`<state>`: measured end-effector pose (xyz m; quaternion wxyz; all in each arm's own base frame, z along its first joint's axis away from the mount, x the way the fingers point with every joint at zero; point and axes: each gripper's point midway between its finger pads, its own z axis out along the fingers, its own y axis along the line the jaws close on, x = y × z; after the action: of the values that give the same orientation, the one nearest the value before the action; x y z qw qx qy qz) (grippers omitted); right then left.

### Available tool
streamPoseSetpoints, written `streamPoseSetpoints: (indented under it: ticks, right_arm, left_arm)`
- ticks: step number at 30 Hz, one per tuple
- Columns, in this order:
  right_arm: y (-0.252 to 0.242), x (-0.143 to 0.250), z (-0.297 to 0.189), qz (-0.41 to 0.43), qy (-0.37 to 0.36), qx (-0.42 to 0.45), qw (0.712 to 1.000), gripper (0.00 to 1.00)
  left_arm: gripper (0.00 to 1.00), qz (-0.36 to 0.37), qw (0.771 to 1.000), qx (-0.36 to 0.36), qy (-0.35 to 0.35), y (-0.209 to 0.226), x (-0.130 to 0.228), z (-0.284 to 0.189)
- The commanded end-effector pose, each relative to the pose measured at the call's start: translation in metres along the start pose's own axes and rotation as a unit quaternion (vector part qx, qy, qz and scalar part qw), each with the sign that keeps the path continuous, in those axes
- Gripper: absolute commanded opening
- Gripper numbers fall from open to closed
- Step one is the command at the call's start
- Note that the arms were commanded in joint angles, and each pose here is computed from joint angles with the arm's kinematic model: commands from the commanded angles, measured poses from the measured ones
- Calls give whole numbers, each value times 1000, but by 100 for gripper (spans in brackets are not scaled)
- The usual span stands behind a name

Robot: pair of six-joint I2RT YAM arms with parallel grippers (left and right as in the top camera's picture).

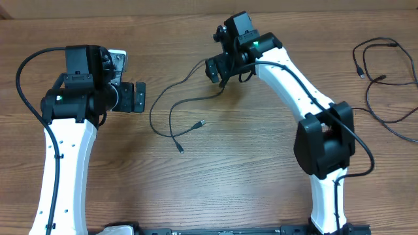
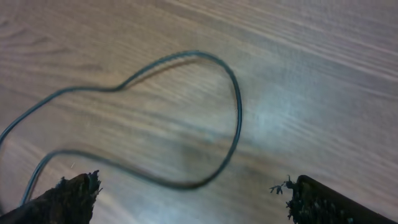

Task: Untangle cables

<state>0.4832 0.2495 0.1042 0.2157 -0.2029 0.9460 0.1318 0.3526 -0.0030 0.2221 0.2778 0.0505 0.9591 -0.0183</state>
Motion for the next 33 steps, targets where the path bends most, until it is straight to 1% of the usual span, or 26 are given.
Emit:
streamPoseSetpoints:
  ticks: [1,4,11,14,19,21,24,27,30,32,33]
  right_arm:
    - [-9,-3,25,-2,-8,15,1000,100]
    - [-20,-10,45,-4,-26,35,999,100]
    - [-25,-19,77,-7,-56,35,998,99]
    - [-26,-18,87,-8,-58,34,998,92]
    - [-29,-11,102,-7,-49,35,998,86]
    - [-30,-6,107,-6,-43,35,998,82]
    - [-31,-6,109,-6,-43,35,998,81]
    - [-30,-6,109,-6,-43,35,998,71]
    - [-31,-5,109,-6,-42,35,999,56]
    - [-31,-5,109,-6,-41,35,999,41]
    - [-31,-5,109,-6,-41,35,999,35]
  left_arm:
    - [99,10,1000,5,-13,-1,-7,-6]
    - [99,10,1000,6,-13,-2,-7,-6]
    - [99,10,1000,6,-13,-2,-7,-6]
    - [99,10,1000,6,-13,-2,-7,-6]
    - [100,10,1000,6,-13,-1,-7,-6]
    - [100,10,1000,6,-13,-1,-7,-6]
    - [100,10,1000,5,-13,-2,-7,-6]
    - [100,10,1000,6,-12,-2,-7,-6]
    - [100,10,1000,6,-13,-1,-7,-6]
    - [99,10,1000,6,-13,-1,-7,-6]
    - [100,10,1000,5,-13,-1,-7,-6]
